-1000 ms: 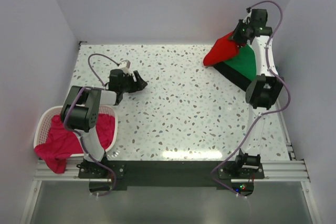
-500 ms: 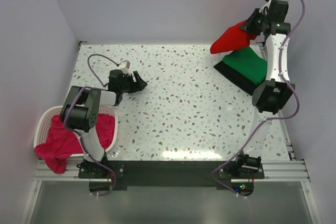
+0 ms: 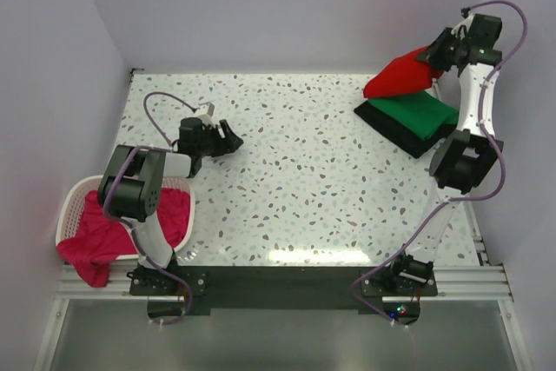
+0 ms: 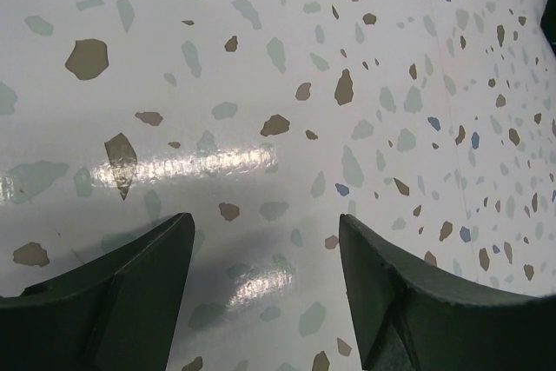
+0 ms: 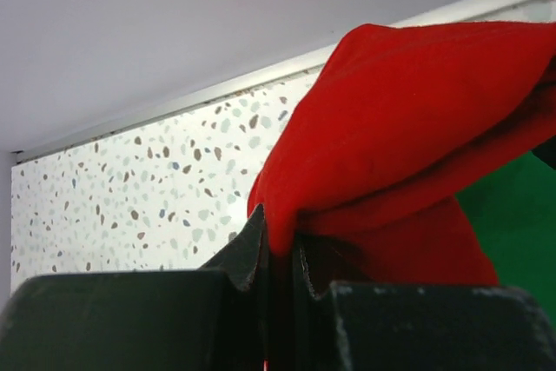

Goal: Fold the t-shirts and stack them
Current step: Neatly place the folded tshirt to the corner

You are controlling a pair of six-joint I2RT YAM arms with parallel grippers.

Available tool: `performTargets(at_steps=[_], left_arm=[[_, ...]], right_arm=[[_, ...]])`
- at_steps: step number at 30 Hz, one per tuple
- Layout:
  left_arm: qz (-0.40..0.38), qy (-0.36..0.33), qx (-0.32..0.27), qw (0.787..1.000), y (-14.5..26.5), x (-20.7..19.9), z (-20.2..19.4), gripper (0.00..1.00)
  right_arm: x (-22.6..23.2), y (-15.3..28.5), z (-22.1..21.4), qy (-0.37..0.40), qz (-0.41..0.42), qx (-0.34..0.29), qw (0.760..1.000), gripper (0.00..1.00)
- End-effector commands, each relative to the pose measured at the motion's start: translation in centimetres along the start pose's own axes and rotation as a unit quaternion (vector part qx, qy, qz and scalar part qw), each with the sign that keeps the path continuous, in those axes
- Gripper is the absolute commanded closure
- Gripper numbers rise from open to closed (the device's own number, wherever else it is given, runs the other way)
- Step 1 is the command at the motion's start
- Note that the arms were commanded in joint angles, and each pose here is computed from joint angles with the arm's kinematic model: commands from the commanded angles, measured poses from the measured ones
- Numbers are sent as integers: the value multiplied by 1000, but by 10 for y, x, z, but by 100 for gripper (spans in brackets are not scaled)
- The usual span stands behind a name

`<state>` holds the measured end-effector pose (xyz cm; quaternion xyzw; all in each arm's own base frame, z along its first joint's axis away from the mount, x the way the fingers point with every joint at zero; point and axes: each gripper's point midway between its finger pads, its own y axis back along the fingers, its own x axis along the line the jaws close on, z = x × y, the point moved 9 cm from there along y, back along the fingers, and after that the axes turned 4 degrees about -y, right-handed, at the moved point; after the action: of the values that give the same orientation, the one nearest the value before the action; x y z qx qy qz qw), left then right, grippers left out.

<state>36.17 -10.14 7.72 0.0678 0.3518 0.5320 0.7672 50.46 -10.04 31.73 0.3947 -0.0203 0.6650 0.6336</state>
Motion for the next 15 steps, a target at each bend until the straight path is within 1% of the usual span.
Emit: performTargets(at_steps=[1,5,15], left_arm=[[3,2,-10,1000,8,-2,6,27],[1,0,-12,1000,9,-3,7,27],[3,-2,-16,1000,13,-4,9,27]], right_arm=[[4,27,13,28,24,-28,999,100],[-14,25,3,29,-16,-16,999,100],[-42,38,-7,19,-96,-1,995,100]])
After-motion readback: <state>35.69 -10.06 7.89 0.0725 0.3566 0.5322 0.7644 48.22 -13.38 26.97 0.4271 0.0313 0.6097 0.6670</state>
